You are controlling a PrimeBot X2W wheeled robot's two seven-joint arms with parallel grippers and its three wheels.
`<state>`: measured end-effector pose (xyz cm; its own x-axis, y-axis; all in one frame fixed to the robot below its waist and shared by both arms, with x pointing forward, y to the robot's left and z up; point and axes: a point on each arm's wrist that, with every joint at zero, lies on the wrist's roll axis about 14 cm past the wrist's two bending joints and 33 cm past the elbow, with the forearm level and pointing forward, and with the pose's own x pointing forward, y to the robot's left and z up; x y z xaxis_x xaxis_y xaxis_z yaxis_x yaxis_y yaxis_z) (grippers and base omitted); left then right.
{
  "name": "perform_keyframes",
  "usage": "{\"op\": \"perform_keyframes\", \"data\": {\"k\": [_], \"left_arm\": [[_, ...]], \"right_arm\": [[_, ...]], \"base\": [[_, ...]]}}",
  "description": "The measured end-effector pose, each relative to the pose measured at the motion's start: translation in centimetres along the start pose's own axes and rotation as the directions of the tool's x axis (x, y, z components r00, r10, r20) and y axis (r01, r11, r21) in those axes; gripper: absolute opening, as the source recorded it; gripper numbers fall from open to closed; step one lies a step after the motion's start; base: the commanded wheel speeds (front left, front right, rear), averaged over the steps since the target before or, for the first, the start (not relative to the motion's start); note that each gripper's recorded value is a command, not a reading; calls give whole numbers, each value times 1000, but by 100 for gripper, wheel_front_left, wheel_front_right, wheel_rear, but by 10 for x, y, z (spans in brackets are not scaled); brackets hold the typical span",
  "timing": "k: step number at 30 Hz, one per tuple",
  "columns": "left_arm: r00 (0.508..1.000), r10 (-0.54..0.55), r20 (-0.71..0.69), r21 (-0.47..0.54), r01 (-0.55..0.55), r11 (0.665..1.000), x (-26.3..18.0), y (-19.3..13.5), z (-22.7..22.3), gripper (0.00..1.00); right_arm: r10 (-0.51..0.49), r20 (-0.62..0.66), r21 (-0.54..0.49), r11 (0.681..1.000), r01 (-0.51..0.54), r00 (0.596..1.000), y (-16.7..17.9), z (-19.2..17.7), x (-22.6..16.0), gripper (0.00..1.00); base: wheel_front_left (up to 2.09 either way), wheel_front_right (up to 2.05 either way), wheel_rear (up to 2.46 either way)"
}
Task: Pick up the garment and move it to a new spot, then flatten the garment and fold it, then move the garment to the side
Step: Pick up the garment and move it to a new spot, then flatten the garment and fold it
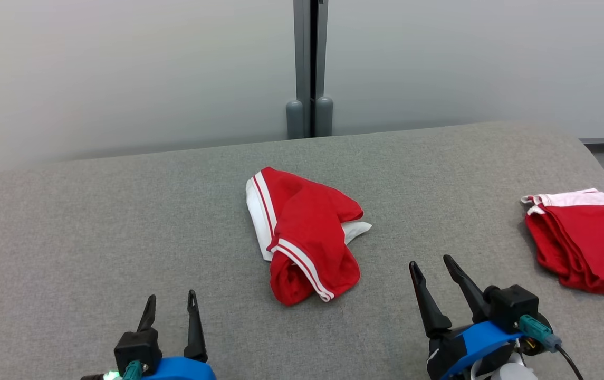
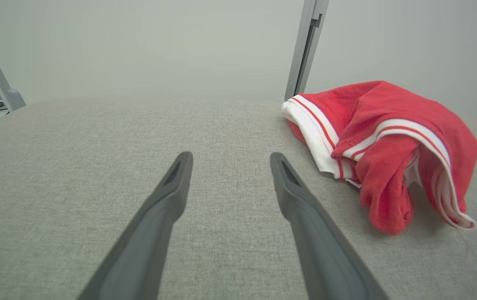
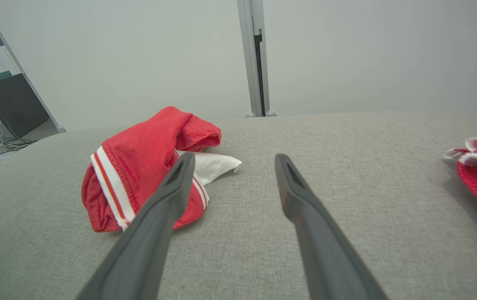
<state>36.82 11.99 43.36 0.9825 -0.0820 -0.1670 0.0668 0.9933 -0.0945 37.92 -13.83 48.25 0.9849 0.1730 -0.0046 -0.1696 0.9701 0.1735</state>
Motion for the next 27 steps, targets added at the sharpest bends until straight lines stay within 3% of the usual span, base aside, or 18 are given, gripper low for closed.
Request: {"op": "perform_keyframes", "data": {"k": [9,14,21,27], "left_arm": [[999,35,-15,-2,-35,999,-14,15,-8,100],[1000,21,-23,-23,-21,999,-16,9,-11,100],[999,39,-28,-54,-40,998,-14,9,-11,100],[995,90,-48,-81,-94,992,-19,19,-16,100]], "right_arm": [[15,-44,-10,1000,-15,999,5,-15,-6,100],[90,-91,-48,994,-95,992,27,-28,-3,100],[249,-198,-129,952,-277,948,72,-58,11,100],[307,-270,-162,920,-357,913,87,-79,27,96]], "base": [[0,0,0],[0,0,0],[0,0,0],[0,0,0]]}}
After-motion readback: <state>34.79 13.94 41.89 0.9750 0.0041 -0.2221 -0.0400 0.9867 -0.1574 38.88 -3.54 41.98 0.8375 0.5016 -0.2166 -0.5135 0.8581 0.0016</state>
